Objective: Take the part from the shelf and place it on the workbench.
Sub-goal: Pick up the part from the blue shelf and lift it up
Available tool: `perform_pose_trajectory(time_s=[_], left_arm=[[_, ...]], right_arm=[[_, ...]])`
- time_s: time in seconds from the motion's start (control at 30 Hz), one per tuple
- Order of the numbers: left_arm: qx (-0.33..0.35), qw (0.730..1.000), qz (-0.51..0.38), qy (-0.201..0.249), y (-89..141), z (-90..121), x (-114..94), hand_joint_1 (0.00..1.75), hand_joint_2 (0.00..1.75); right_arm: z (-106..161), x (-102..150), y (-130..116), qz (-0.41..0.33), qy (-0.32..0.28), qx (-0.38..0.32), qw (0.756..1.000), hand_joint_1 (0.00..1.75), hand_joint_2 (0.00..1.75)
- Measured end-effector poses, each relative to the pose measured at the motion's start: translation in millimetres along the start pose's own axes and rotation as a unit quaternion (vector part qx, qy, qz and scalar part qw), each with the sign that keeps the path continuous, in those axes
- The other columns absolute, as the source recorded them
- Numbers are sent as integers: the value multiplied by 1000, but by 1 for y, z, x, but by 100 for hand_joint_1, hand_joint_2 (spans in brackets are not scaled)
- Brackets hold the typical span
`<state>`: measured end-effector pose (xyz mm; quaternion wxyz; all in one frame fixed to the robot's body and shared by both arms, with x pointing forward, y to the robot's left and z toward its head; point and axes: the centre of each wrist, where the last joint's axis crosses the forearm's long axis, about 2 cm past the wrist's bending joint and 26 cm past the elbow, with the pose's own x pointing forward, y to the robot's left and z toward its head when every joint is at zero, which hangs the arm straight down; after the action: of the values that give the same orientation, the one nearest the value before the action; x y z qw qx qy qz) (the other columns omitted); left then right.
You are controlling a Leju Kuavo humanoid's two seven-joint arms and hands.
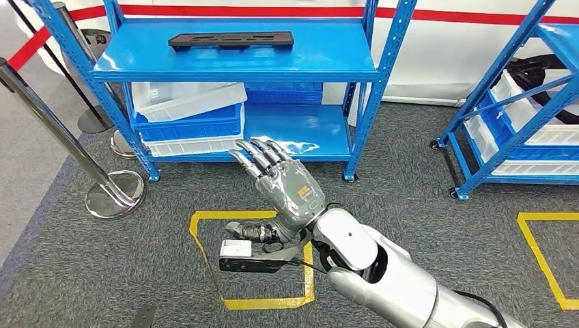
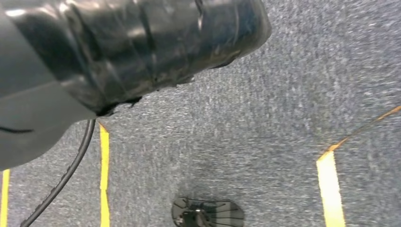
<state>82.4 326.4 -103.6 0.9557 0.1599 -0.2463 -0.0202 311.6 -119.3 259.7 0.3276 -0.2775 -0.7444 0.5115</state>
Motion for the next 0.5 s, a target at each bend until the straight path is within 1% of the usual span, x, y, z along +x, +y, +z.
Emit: perform_pose_trajectory(time_s=[0.3, 0.5], left_arm=[[1, 1000, 2, 8, 0, -1, 4, 0, 0], [7, 999, 0, 31, 4, -1, 0, 0, 0]], right_arm=[[0, 0, 0, -7, 0, 3, 1000, 0, 0], [3, -1, 7, -3, 1, 11, 1000, 0, 0]])
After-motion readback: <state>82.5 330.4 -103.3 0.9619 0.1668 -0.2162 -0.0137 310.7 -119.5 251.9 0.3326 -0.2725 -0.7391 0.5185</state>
